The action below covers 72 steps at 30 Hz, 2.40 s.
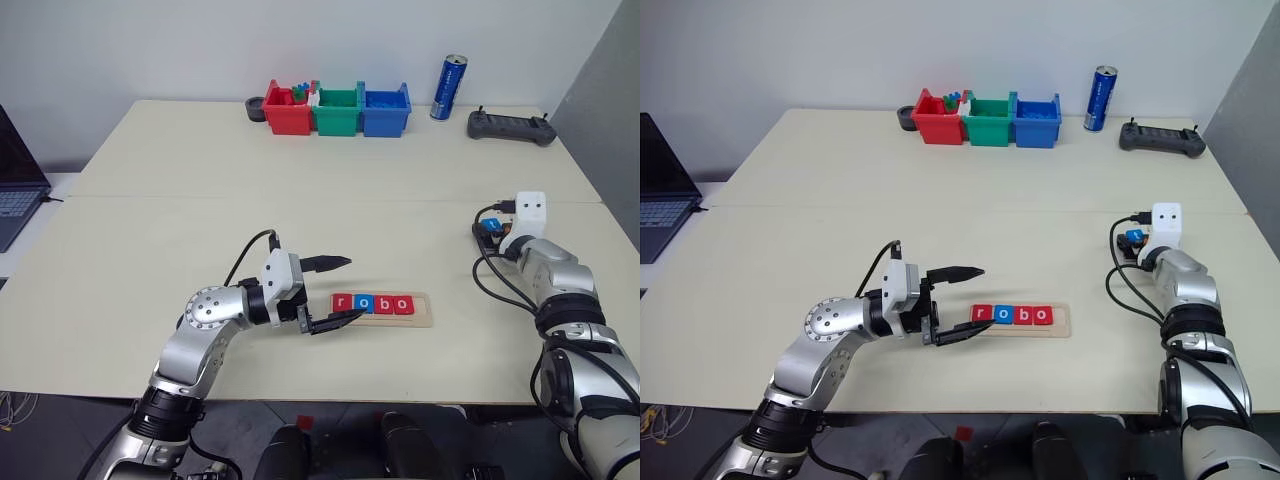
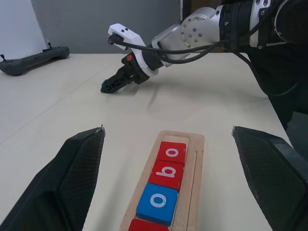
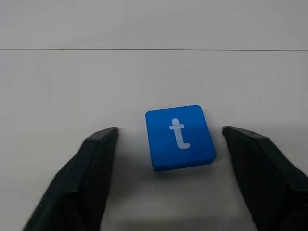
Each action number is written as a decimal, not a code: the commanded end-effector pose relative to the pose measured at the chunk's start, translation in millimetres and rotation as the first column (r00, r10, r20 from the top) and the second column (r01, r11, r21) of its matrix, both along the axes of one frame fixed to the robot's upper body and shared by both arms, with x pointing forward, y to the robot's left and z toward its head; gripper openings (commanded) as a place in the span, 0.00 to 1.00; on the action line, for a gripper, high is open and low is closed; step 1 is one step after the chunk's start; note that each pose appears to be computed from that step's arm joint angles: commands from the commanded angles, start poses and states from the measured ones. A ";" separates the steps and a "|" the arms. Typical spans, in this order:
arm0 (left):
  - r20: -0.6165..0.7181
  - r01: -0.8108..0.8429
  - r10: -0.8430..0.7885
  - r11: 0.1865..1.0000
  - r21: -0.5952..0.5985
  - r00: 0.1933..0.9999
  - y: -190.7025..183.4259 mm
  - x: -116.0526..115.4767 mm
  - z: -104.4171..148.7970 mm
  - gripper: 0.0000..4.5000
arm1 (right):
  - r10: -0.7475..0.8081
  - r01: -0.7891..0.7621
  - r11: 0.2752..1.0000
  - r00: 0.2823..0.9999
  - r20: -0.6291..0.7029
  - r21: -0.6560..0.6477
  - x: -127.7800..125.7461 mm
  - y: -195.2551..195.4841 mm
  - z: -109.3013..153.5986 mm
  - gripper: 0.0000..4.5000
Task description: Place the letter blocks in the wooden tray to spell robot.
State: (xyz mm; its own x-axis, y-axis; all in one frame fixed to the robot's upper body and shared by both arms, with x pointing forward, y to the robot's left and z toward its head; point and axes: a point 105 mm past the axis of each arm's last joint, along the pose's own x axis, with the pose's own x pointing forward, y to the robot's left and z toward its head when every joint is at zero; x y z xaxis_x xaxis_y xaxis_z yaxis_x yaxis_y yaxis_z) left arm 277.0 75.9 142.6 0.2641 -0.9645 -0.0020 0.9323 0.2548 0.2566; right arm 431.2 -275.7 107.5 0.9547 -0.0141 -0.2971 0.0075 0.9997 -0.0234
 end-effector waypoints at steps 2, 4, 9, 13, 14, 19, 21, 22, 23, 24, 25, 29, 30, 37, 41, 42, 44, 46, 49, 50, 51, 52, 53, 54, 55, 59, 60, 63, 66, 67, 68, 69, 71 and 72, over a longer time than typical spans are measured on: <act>0.028 0.010 -0.010 1.000 0.000 1.000 -0.6 -4.9 7.0 1.00 | -0.010 0.010 1.000 0.999 0.037 0.012 3.0 -1.0 9.1 0.46; 0.027 0.010 -0.010 1.000 0.001 1.000 -0.4 -4.5 7.1 1.00 | -0.010 0.010 1.000 0.999 0.036 0.012 2.8 -0.6 8.7 0.32; 0.027 0.013 -0.013 1.000 0.001 1.000 -1.1 -4.7 8.2 1.00 | -0.021 0.023 0.999 0.999 0.043 -0.029 -6.6 -2.4 13.6 0.32; 0.025 0.013 -0.013 1.000 0.004 1.000 0.6 -6.5 7.4 1.00 | -0.040 0.045 0.997 0.997 0.067 -0.065 -41.6 4.2 23.8 0.32; 0.024 0.012 -0.012 1.000 0.005 1.000 1.3 -6.7 7.2 1.00 | -0.050 0.054 0.997 0.997 0.064 -0.064 -54.8 7.6 24.4 0.32; 0.022 0.014 -0.014 1.000 0.011 1.000 2.9 -5.1 6.8 1.00 | -0.095 0.095 0.995 0.995 0.011 -0.010 -106.1 31.9 18.8 0.32; 0.021 0.019 -0.019 1.000 0.010 1.000 1.6 -4.7 6.7 1.00 | -0.120 0.121 0.993 0.992 -0.024 0.010 -120.6 39.7 11.1 0.32; 0.020 0.024 -0.024 1.000 0.010 1.000 1.0 -4.7 6.6 1.00 | -0.125 0.126 0.992 0.991 -0.047 0.015 -128.0 44.6 5.4 0.32; 0.019 0.027 -0.027 1.000 0.010 0.999 0.6 -4.7 6.6 1.00 | -0.127 0.128 0.992 0.990 -0.063 0.016 -132.8 47.8 2.0 0.32; 0.019 0.031 -0.031 0.999 0.011 0.999 0.1 -4.9 6.5 1.00 | -0.126 0.128 0.992 0.989 -0.078 0.018 -137.2 51.0 -1.1 0.32; 0.018 0.033 -0.033 0.999 0.012 0.999 0.2 -4.8 6.5 1.00 | -0.128 0.130 0.991 0.988 -0.091 0.018 -140.7 53.6 -3.4 0.32; 0.017 0.041 -0.041 0.999 0.012 0.999 -1.1 -3.6 6.6 1.00 | -0.132 0.134 0.991 0.981 -0.140 0.009 -151.9 59.1 -13.4 0.32; 0.017 0.044 -0.044 0.999 0.011 0.999 -1.8 -3.7 6.6 1.00 | -0.132 0.134 0.991 0.980 -0.147 0.008 -153.1 59.5 -15.3 0.32; 0.014 0.052 -0.052 0.999 0.009 0.999 -3.2 -4.7 5.7 1.00 | -0.118 0.121 0.993 0.981 -0.152 0.012 -153.1 62.9 -16.2 0.78; 0.013 0.049 -0.050 0.999 0.009 0.999 -3.3 -4.6 5.2 1.00 | -0.114 0.113 0.993 0.987 -0.114 -0.013 -145.1 59.7 -6.3 0.99; 0.013 0.048 -0.048 0.999 0.009 0.999 -3.3 -4.4 5.1 1.00 | -0.109 0.106 0.994 0.991 -0.083 -0.033 -139.9 57.8 1.7 0.99; 0.015 0.046 -0.046 0.999 0.009 0.999 -3.3 -4.0 5.0 1.00 | -0.072 0.070 0.992 0.997 -0.015 -0.102 -125.9 52.8 21.1 0.99; 0.016 0.045 -0.045 0.999 0.007 0.999 -4.1 -3.3 5.1 1.00 | 0.012 -0.006 0.989 0.999 0.041 -0.150 -110.1 50.5 38.9 0.99; 0.017 0.049 -0.049 0.999 0.005 0.999 -5.3 -2.7 4.7 1.00 | 0.254 -0.240 0.948 0.966 0.043 -0.208 -97.3 60.0 52.3 0.99; 0.017 0.053 -0.053 0.999 0.006 0.998 -5.6 -2.7 4.1 1.00 | 0.406 -0.391 0.891 0.914 0.016 -0.230 -100.1 70.5 52.0 0.99; 0.017 0.057 -0.057 0.998 0.007 0.998 -5.8 -2.8 3.6 1.00 | 0.527 -0.516 0.825 0.850 -0.016 -0.228 -106.2 77.9 49.7 0.99; 0.018 0.060 -0.060 0.998 0.008 0.998 -6.2 -2.6 3.3 1.00 | 0.609 -0.605 0.764 0.791 -0.057 -0.223 -112.5 79.5 45.2 0.99; 0.019 0.063 -0.063 0.998 0.008 0.998 -6.6 -2.6 3.3 1.00 | 0.683 -0.683 0.689 0.724 -0.097 -0.242 -119.7 77.6 40.2 0.99; 0.020 0.065 -0.065 0.998 0.007 0.998 -7.1 -2.4 3.3 1.00 | 0.731 -0.738 0.625 0.668 -0.139 -0.255 -125.7 73.2 34.9 0.99; 0.021 0.067 -0.067 0.998 0.006 0.998 -7.7 -2.2 3.4 1.00 | 0.761 -0.779 0.575 0.621 -0.188 -0.250 -130.4 65.0 28.5 0.99; 0.023 0.071 -0.071 0.997 0.005 0.997 -8.5 -2.6 3.3 1.00 | 0.797 -0.842 0.473 0.535 -0.281 -0.261 -132.4 36.2 17.4 0.99; 0.024 0.071 -0.072 0.997 0.005 0.997 -8.4 -3.0 3.1 1.00 | 0.798 -0.845 0.465 0.530 -0.287 -0.265 -130.1 31.2 16.8 0.99; 0.023 0.074 -0.074 0.997 0.006 0.997 -7.8 -5.0 2.3 1.00 | 0.797 -0.849 0.454 0.523 -0.303 -0.272 -122.5 19.4 14.9 0.99; 0.024 0.073 -0.073 0.997 0.008 0.997 -7.4 -5.2 2.1 1.00 | 0.797 -0.857 0.444 0.511 -0.321 -0.263 -119.0 13.9 9.9 0.99; 0.024 0.072 -0.073 0.997 0.008 0.997 -7.1 -4.9 2.3 1.00 | 0.798 -0.860 0.445 0.507 -0.325 -0.249 -118.6 13.3 7.6 0.99; 0.025 0.072 -0.072 0.997 0.009 0.997 -6.9 -4.7 2.5 1.00 | 0.798 -0.862 0.451 0.505 -0.328 -0.231 -118.2 13.0 5.3 0.99; 0.026 0.072 -0.072 0.997 0.010 0.997 -6.9 -4.5 2.7 1.00 | 0.801 -0.866 0.452 0.499 -0.331 -0.213 -118.5 13.5 2.8 0.99; 0.027 0.071 -0.072 0.997 0.010 0.997 -6.9 -4.2 3.3 1.00 | 0.805 -0.872 0.445 0.489 -0.335 -0.203 -118.7 14.7 -0.4 0.99; 0.027 0.071 -0.072 0.997 0.010 0.997 -7.0 -3.9 3.8 1.00 | 0.808 -0.874 0.444 0.485 -0.335 -0.195 -118.5 15.5 -1.6 0.99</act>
State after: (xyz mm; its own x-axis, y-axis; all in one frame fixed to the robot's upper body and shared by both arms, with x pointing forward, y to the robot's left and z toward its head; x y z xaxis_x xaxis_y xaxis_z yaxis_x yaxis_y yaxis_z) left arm 276.0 71.1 136.8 0.2125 -0.9770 -0.0196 0.9486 0.2014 0.2441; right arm 310.7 -261.7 98.9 0.4815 0.6429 -0.5956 -0.8641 0.4621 -0.1997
